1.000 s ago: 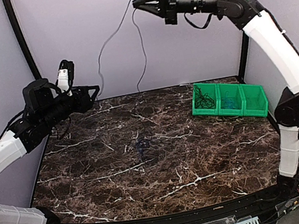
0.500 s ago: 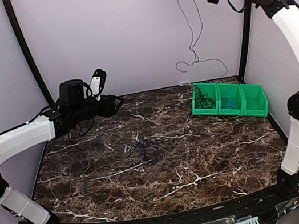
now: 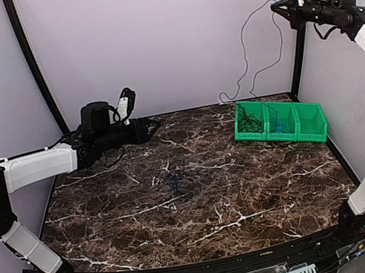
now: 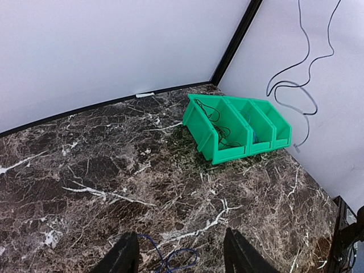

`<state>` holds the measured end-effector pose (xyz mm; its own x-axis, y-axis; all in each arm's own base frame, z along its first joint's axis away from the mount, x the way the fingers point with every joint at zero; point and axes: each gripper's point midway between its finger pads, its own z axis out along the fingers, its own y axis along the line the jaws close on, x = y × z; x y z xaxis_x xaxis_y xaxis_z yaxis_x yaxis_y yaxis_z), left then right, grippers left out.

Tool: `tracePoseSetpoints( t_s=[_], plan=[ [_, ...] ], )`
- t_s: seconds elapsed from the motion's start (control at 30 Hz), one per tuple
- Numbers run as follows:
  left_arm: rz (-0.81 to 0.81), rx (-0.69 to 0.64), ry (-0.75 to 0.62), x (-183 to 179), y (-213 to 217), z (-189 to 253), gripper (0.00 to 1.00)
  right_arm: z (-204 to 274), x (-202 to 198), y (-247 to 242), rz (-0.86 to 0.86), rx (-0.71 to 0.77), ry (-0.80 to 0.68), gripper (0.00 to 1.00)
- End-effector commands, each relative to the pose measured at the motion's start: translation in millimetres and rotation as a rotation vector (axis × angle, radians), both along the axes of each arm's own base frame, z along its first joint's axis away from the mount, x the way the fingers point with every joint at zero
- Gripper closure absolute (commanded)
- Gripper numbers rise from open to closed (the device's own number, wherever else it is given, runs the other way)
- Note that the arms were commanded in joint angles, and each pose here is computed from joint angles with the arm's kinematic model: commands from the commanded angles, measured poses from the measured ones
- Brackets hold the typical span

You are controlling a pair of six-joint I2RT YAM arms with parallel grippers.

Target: Untangle the cables

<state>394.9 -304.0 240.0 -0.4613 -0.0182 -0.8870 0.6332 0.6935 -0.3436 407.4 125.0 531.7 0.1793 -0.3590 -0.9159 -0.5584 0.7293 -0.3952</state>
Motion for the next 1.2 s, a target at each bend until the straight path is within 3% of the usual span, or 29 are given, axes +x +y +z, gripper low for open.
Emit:
tracePoseSetpoints(
  t_s=[0.0, 0.27, 0.5, 0.93, 1.17],
  plan=[
    [-0.026, -0.021, -0.006, -8, -2, -6, 0.47, 5, 0, -49, -0.127, 0.026, -0.034, 1.00],
    [-0.057, -0.003, 0.016, -15, -3, -19, 0.49, -23, 3, -103, -0.262, 0.032, 0.010, 1.00],
    [-0.058, 0.005, 0.020, -14, -4, -22, 0.49, -20, 1, -138, -0.323, 0.067, -0.007, 1.00],
    [-0.063, 0.008, 0.024, -15, -4, -23, 0.49, -32, 13, -167, -0.376, 0.096, -0.002, 1.00],
    [-0.068, 0.009, 0.028, -15, -5, -25, 0.49, 2, 2, -161, -0.350, 0.100, -0.058, 1.00]
  ],
)
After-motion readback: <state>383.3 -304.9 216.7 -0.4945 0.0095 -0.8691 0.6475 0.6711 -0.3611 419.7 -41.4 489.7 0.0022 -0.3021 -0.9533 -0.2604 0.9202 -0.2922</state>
